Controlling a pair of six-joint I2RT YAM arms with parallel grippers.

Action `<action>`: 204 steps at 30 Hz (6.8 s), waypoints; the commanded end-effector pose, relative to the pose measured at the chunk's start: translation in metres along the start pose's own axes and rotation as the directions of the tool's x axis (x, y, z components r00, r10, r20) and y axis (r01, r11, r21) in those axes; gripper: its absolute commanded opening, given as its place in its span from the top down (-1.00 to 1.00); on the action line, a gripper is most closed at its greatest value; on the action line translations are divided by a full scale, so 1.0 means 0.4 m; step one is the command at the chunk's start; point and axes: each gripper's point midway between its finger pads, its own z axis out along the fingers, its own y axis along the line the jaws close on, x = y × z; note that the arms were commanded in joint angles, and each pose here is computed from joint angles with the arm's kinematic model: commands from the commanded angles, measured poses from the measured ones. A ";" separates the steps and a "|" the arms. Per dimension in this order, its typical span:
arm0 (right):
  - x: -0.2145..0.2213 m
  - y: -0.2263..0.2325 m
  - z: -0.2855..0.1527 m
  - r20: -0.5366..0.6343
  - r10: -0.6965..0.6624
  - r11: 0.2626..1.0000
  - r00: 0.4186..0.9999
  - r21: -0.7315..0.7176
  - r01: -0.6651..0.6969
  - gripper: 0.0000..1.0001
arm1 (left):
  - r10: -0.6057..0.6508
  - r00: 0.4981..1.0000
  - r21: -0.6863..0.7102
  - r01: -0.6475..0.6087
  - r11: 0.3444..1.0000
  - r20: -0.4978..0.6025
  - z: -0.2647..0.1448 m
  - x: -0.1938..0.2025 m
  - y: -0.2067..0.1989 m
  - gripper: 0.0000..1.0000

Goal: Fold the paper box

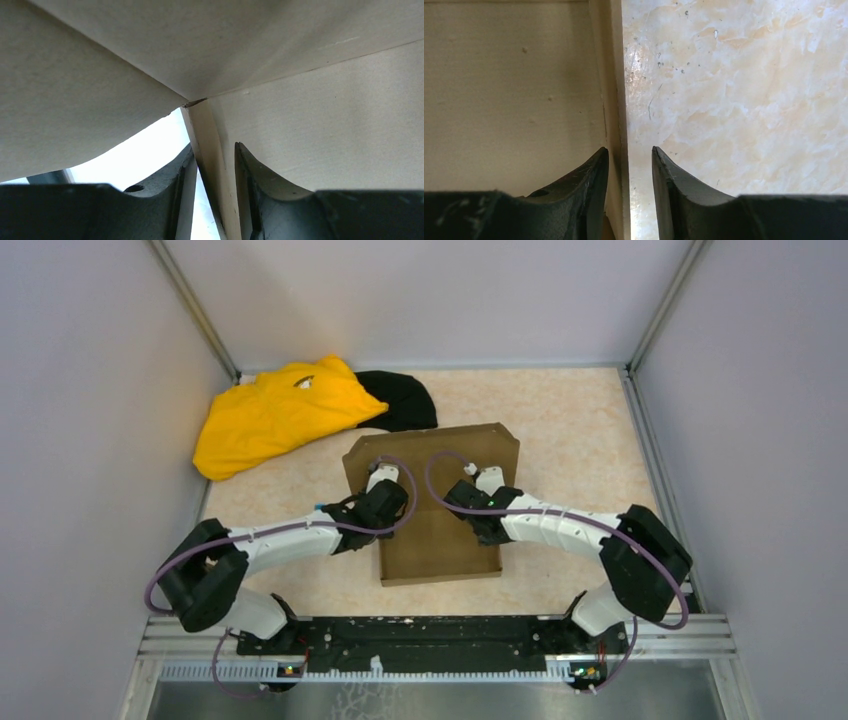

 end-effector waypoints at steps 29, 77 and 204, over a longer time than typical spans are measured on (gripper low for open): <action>-0.030 0.030 -0.035 0.074 0.043 0.984 0.996 -0.178 -0.029 0.24 | 0.033 0.984 -0.097 -0.051 0.994 -0.178 -0.063 0.106 0.028 0.61; -0.344 0.036 -0.041 0.206 0.100 0.951 0.973 -0.309 -0.033 0.24 | -0.029 0.999 -0.160 0.023 0.987 -0.036 0.100 -0.073 -0.003 0.28; -0.425 0.212 -0.242 0.325 0.321 0.727 0.889 -0.686 -0.011 -0.68 | -0.537 0.837 -0.254 0.499 0.829 -0.110 0.027 0.057 0.364 -0.95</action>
